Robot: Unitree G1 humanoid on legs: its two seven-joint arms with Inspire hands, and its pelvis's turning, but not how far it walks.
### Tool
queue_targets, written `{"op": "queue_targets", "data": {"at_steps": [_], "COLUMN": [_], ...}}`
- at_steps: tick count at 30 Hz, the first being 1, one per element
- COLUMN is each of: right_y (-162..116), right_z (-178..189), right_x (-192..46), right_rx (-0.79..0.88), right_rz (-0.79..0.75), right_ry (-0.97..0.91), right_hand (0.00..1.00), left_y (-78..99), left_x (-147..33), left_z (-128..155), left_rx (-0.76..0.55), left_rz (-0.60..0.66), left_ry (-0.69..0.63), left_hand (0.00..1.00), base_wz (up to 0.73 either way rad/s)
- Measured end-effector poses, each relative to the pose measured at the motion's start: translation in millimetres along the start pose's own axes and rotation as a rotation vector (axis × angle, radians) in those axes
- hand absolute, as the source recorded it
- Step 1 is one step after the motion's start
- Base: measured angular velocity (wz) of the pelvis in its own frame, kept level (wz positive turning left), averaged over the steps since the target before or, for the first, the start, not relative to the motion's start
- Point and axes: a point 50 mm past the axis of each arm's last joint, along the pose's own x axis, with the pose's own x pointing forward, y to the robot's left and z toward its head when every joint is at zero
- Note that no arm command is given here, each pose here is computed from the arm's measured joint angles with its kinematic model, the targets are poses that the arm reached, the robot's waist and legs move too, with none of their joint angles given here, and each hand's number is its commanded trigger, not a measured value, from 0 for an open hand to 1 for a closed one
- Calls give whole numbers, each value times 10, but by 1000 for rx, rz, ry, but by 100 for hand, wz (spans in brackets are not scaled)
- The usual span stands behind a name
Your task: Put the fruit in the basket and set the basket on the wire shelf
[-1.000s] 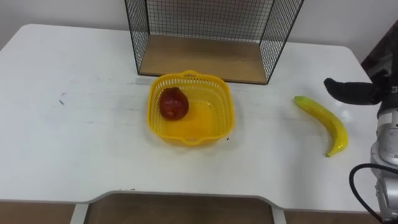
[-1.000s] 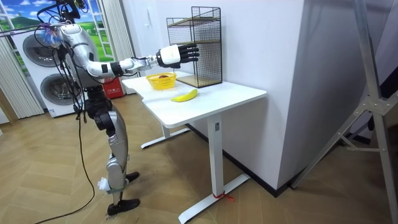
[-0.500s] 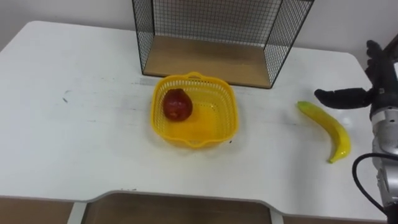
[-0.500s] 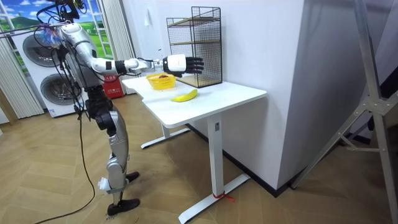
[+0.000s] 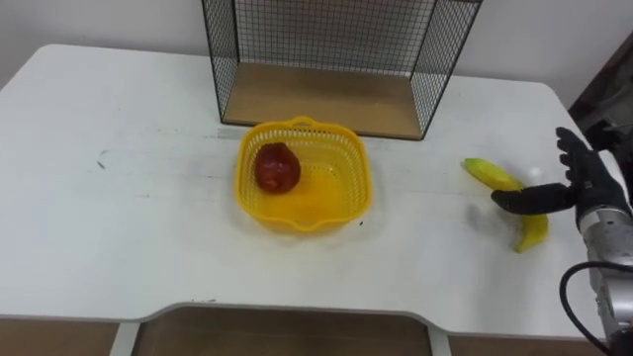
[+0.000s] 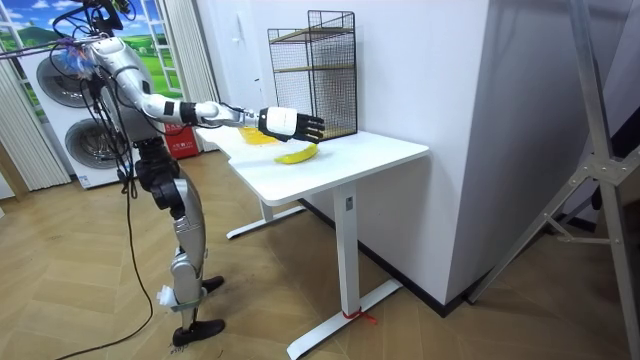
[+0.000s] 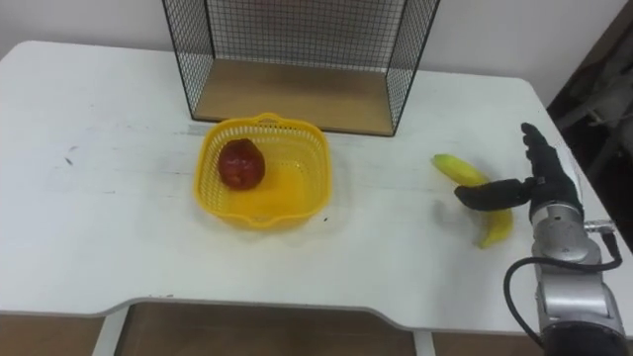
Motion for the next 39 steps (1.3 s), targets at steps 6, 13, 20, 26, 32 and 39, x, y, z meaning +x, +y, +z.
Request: {"op": "queue_targets", "data": {"at_steps": [6,13,20,26,32,39], "right_y": [33,51,62,71,86,66], "right_z": [-156,-195,-214,-217,-237,-308], "right_x": [-3,-9,-18,-20,-25,-26], "right_rx": [9,10,7,7,-6,-48], "right_rz": [36,68,89,107,117,127], "right_ry": [70,94,99,100,108,141], "right_hand": [0,0,0,0,0,0], "left_y": [-1,10,16,16,-1,-2], "left_x": [-2,-1,-1,-1,1,2], "left_z": [-16,-8,-11,-13,-59,-65], "left_rx": [1,1,0,0,2,0], "left_rz": [-6,-2,-1,-1,-9,-10], "left_ry": [12,9,10,10,32,39], "left_hand": [0,0,0,0,0,0], "base_wz": [0,0,0,0,5,5]}}
